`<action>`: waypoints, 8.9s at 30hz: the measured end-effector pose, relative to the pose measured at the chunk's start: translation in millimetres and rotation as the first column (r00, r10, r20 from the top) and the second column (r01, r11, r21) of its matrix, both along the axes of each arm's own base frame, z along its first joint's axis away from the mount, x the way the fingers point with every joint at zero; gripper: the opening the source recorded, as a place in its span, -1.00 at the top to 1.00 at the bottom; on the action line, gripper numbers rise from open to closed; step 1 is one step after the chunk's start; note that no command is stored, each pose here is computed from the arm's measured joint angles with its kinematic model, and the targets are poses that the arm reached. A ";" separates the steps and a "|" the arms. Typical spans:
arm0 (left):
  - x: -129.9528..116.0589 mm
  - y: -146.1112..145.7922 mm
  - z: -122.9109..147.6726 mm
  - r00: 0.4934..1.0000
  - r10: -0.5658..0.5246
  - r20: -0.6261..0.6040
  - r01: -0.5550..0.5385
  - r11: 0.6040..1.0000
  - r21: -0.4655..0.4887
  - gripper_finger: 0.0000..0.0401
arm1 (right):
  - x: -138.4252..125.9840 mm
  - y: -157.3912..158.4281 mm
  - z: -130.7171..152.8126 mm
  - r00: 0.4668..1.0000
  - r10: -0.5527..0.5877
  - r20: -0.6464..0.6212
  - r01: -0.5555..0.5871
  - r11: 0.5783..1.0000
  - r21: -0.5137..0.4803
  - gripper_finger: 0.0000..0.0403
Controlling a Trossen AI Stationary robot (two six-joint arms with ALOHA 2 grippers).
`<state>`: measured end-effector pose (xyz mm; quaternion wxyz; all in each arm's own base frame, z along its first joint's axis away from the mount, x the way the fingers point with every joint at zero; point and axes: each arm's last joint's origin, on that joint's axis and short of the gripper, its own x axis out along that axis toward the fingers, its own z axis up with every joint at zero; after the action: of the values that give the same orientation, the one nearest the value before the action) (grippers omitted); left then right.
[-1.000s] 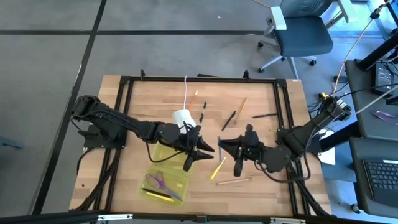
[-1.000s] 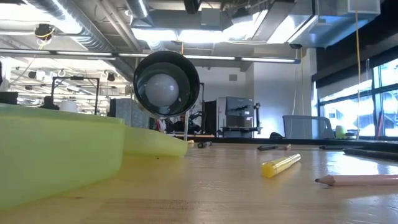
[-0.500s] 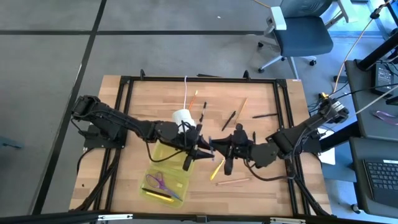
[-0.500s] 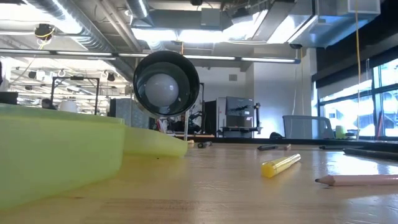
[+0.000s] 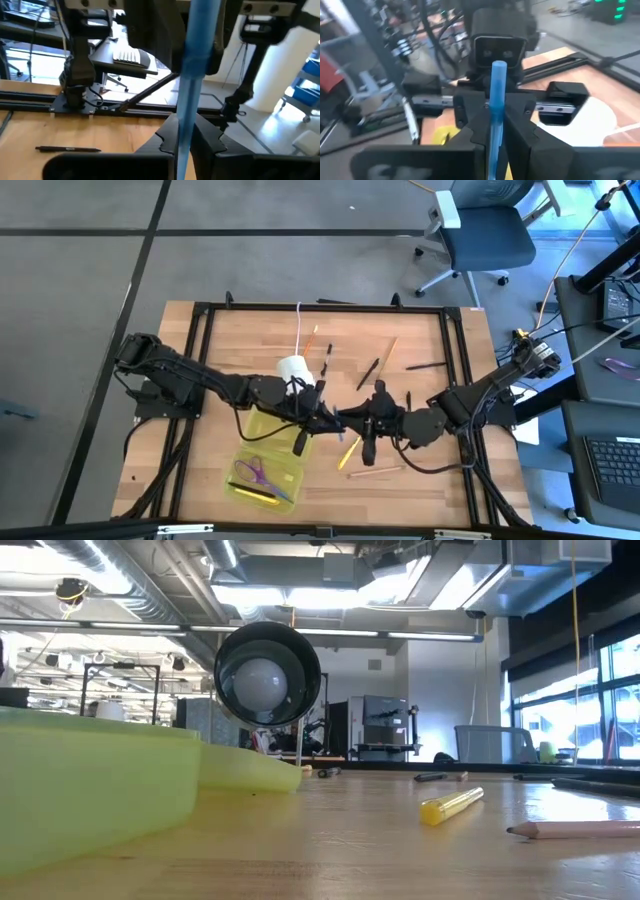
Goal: Pick & place school supplies into a supply box
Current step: Put the blue pen into the supply box, then put the yellow pen into the supply box
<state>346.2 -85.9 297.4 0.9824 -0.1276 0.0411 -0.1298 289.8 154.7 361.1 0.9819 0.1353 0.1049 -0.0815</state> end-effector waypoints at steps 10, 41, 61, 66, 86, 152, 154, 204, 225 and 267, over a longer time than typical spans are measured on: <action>-10.5 -0.7 -13.1 0.973 -0.041 -0.225 0.045 0.999 0.014 0.93 | -8.4 5.2 -21.7 0.944 0.230 -0.238 -0.183 0.961 0.205 0.22; -77.0 -61.3 -96.3 0.251 -0.075 -0.965 0.238 0.971 -0.014 0.93 | -42.9 -9.2 -59.0 0.674 0.195 -0.713 -0.072 0.977 0.200 0.00; -49.4 -81.1 -128.4 0.037 -0.081 -0.996 0.386 0.921 -0.061 0.93 | -19.5 10.8 -141.9 0.300 0.135 -0.944 -0.047 0.991 0.126 0.00; -49.5 -80.3 -128.9 0.030 -0.080 -0.996 0.385 0.921 -0.062 0.90 | -12.0 14.0 -155.3 0.298 0.114 -0.948 -0.120 0.990 0.081 0.00; -50.8 -83.7 -128.2 0.007 -0.128 -0.992 0.382 0.917 -0.116 0.75 | 41.4 -6.9 -188.8 0.394 0.186 -0.900 -0.473 0.881 -0.025 0.00; -122.2 -42.7 21.6 0.821 0.228 -0.523 -0.197 0.974 0.115 0.76 | 55.7 -6.0 -194.4 0.452 0.299 -0.841 -0.451 0.890 0.075 0.80; -124.0 -42.2 15.7 0.875 0.209 -0.437 -0.192 0.978 0.084 0.76 | 56.7 -6.5 -186.7 0.500 0.284 -0.818 -0.426 0.903 0.054 0.81; -118.4 -18.4 -22.6 0.967 0.098 0.236 -0.106 0.994 0.021 0.32 | 87.5 -15.4 -57.2 0.978 0.201 0.065 -0.194 0.977 -0.090 0.77; -115.9 -12.6 -23.0 0.965 0.135 0.225 -0.138 0.990 -0.004 0.47 | 90.9 -24.8 -56.7 0.983 0.169 0.077 -0.167 0.985 -0.033 0.77; -117.9 -24.1 -18.0 0.866 -0.009 -0.500 0.067 0.993 0.099 0.86 | 37.1 -40.0 -82.9 0.827 0.165 -0.537 0.000 0.956 0.294 0.25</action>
<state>228.3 -109.9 279.4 0.9413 -0.1001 0.3033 -0.1093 327.0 114.7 278.2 0.8819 0.2390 0.4020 -0.0587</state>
